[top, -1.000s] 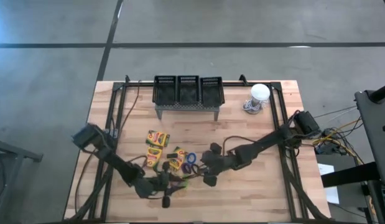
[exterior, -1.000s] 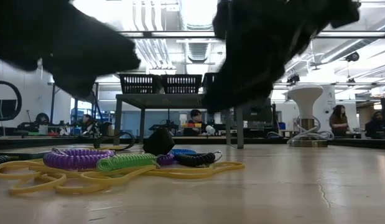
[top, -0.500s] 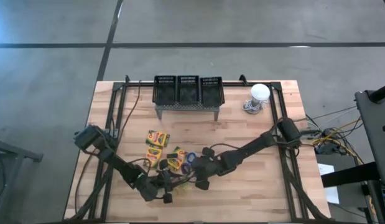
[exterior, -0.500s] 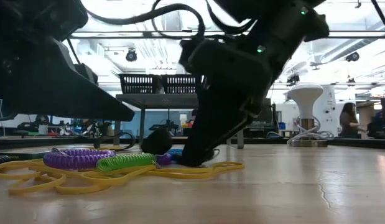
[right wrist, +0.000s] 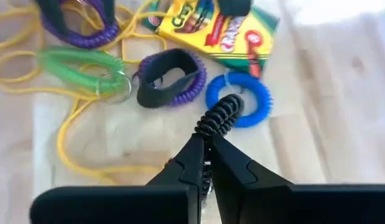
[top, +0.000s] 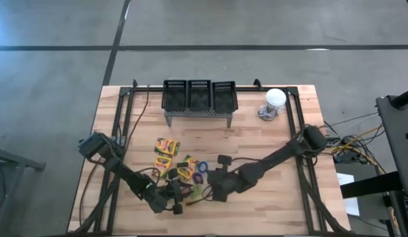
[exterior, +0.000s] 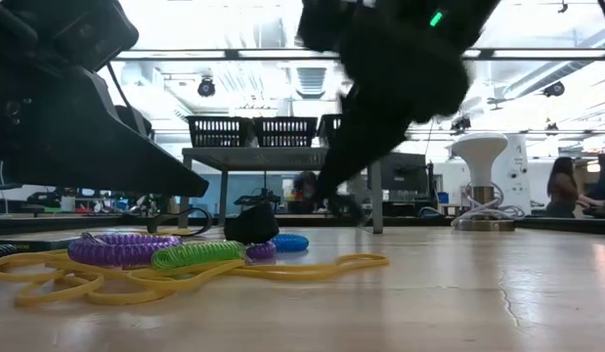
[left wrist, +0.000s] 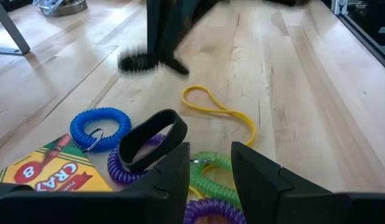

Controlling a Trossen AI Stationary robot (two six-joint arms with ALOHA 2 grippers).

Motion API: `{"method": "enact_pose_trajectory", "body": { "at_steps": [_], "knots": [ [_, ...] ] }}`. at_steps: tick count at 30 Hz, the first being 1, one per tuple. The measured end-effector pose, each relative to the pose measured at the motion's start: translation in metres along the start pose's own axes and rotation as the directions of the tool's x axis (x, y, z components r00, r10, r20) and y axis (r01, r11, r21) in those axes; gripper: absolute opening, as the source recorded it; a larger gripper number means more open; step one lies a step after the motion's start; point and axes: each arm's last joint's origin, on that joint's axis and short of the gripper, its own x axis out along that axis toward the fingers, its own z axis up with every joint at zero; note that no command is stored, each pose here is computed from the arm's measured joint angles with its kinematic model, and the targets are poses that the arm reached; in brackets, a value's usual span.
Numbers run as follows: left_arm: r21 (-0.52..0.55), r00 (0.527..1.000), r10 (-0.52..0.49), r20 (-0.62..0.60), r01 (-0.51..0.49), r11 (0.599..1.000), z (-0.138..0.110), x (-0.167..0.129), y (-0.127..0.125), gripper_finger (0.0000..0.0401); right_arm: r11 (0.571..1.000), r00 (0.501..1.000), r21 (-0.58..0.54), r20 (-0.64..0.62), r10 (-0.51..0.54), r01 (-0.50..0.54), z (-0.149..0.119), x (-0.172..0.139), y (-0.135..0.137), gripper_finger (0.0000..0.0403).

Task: Pick & Place Office Desk Supplies
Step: Put the black spring keychain into the right black bin on the shelf

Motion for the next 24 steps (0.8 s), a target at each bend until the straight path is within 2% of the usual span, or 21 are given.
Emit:
{"method": "enact_pose_trajectory", "body": {
  "at_steps": [6, 9, 12, 15, 18, 24],
  "knots": [
    [-0.005, 1.0, 0.0, 0.0, 0.0, 1.0, 0.0, 0.0, 0.0, 0.0122, 0.997, 0.982, -0.045, 0.178, -0.06, 0.069, 0.025, -0.058, -0.026, 0.0017],
    [-0.008, 1.0, -0.001, 0.003, 0.001, 1.0, 0.001, 0.0, 0.0, 0.0122, 0.988, 0.955, -0.038, 0.263, -0.136, 0.151, 0.041, -0.082, -0.057, 0.0017],
    [-0.008, 1.0, -0.001, 0.003, 0.001, 1.0, 0.001, 0.0, 0.0, 0.0122, 0.969, 0.922, 0.013, 0.304, -0.24, 0.247, 0.057, -0.097, -0.101, 0.0017],
    [-0.008, 1.0, -0.001, 0.003, 0.001, 1.0, 0.001, 0.0, 0.0, 0.0122, 0.942, 0.894, 0.122, 0.297, -0.335, 0.312, 0.068, -0.099, -0.152, 0.0018],
    [-0.008, 1.0, -0.001, 0.002, 0.001, 1.0, 0.001, 0.0, 0.0, 0.0122, 0.915, 0.892, 0.217, 0.233, -0.387, 0.34, 0.07, -0.088, -0.204, 0.0018],
    [-0.001, 1.0, 0.001, 0.0, -0.001, 1.0, 0.001, 0.001, 0.0, 0.0122, 0.875, 0.938, 0.421, 0.135, -0.321, 0.239, 0.06, -0.061, -0.292, 0.0018]
  ]
}}
